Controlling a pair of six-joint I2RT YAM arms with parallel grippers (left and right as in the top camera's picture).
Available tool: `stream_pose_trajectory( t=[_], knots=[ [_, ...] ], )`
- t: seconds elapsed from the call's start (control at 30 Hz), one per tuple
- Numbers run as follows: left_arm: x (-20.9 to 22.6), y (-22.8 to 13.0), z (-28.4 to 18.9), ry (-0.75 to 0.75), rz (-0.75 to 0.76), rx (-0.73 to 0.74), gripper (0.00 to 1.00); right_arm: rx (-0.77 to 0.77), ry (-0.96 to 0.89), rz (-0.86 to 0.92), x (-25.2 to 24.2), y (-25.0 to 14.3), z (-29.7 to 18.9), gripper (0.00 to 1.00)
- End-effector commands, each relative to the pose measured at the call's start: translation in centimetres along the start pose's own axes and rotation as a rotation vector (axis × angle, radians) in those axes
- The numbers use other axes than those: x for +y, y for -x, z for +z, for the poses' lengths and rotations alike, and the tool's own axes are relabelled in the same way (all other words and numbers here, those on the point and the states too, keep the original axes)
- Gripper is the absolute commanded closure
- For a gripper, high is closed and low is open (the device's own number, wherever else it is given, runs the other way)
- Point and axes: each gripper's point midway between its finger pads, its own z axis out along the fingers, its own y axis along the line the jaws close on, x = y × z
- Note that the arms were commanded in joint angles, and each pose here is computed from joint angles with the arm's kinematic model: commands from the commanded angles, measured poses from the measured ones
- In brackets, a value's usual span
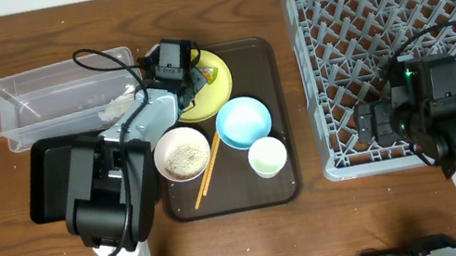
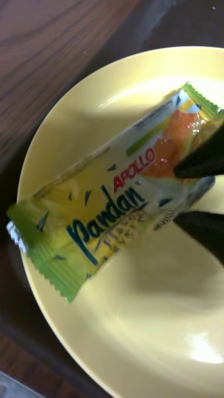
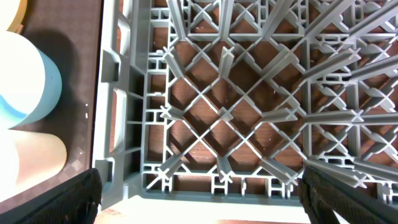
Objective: Sort waste into correct bins and load items into the dishwasher rack
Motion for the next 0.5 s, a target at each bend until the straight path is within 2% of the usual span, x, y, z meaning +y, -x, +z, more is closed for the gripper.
stream_pose_trajectory(
  t=[0.0, 0.23, 0.47],
  knots=[
    [0.9, 0.0, 0.7, 0.033, 0.017, -0.006, 0.92, -0.025, -0.009, 0.025, -0.4, 0.8, -0.6, 0.01],
    [0.6, 0.4, -0.5, 0.028, 0.154, -0.010, 0.94, -0.025, -0.009, 0.024, -0.4, 0.8, -0.6, 0.01],
    [-1.2, 2.5, -5.0, -0.026, 0.204, -0.065, 0.94, -0.025, -0.009, 0.024, -0.4, 0.8, -0.6, 0.01]
  ],
)
